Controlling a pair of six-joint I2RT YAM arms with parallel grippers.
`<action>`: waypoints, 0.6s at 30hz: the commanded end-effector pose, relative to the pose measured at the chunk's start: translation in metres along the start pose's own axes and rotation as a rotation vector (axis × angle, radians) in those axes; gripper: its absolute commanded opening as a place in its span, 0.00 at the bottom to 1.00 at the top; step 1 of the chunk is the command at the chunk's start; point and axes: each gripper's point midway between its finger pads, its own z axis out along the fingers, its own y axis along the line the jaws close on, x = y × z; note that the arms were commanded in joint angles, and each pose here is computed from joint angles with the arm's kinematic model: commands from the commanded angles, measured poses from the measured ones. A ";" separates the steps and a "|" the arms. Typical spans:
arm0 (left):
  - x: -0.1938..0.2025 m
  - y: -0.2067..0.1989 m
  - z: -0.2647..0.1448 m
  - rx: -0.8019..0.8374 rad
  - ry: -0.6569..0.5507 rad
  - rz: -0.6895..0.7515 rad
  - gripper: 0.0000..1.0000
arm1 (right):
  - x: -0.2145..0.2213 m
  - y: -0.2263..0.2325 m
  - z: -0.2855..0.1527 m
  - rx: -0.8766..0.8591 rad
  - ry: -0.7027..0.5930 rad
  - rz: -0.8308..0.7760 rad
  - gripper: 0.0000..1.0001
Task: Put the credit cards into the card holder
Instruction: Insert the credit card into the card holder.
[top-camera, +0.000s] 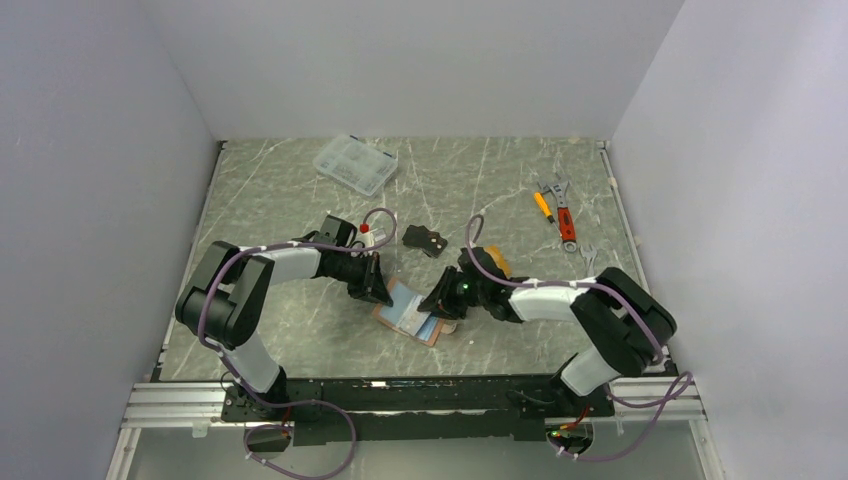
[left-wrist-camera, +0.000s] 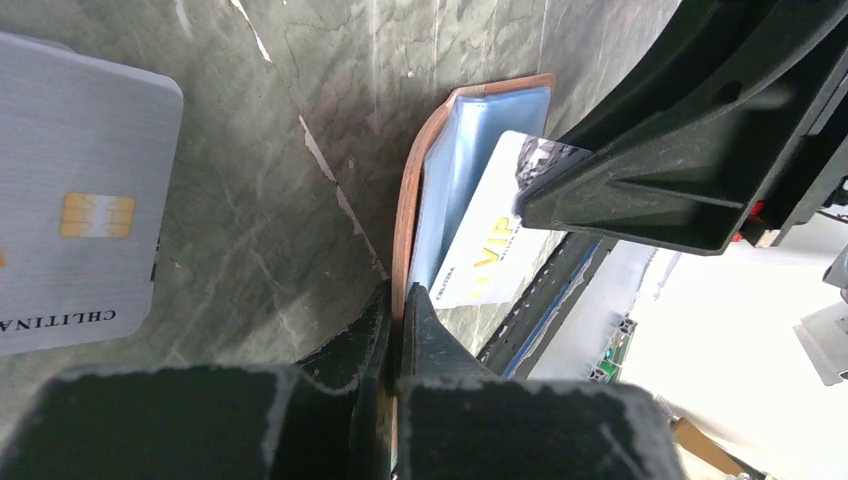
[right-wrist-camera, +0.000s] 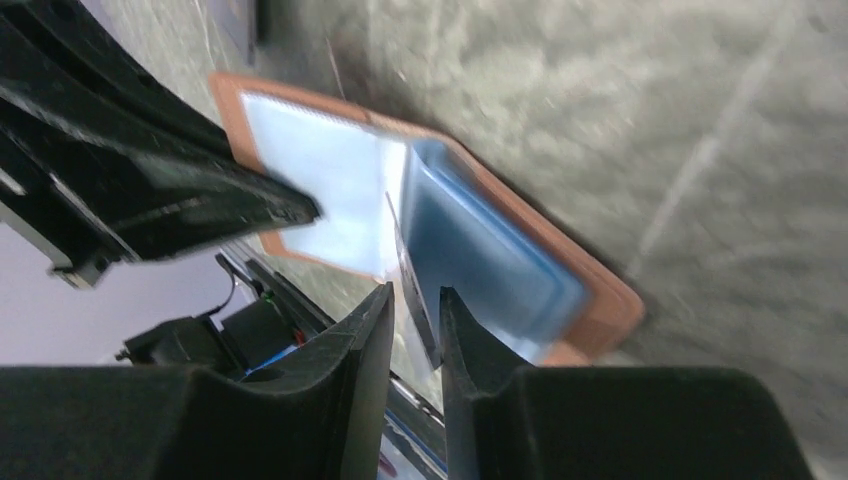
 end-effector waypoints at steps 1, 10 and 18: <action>-0.006 -0.002 -0.002 0.009 -0.025 0.010 0.00 | -0.005 0.015 0.010 0.045 0.065 0.009 0.25; -0.005 0.003 -0.001 0.002 -0.024 -0.014 0.00 | 0.003 0.014 -0.002 0.016 0.042 0.044 0.38; -0.007 0.004 -0.003 0.002 -0.031 -0.018 0.00 | 0.006 0.020 -0.002 0.000 0.052 0.028 0.39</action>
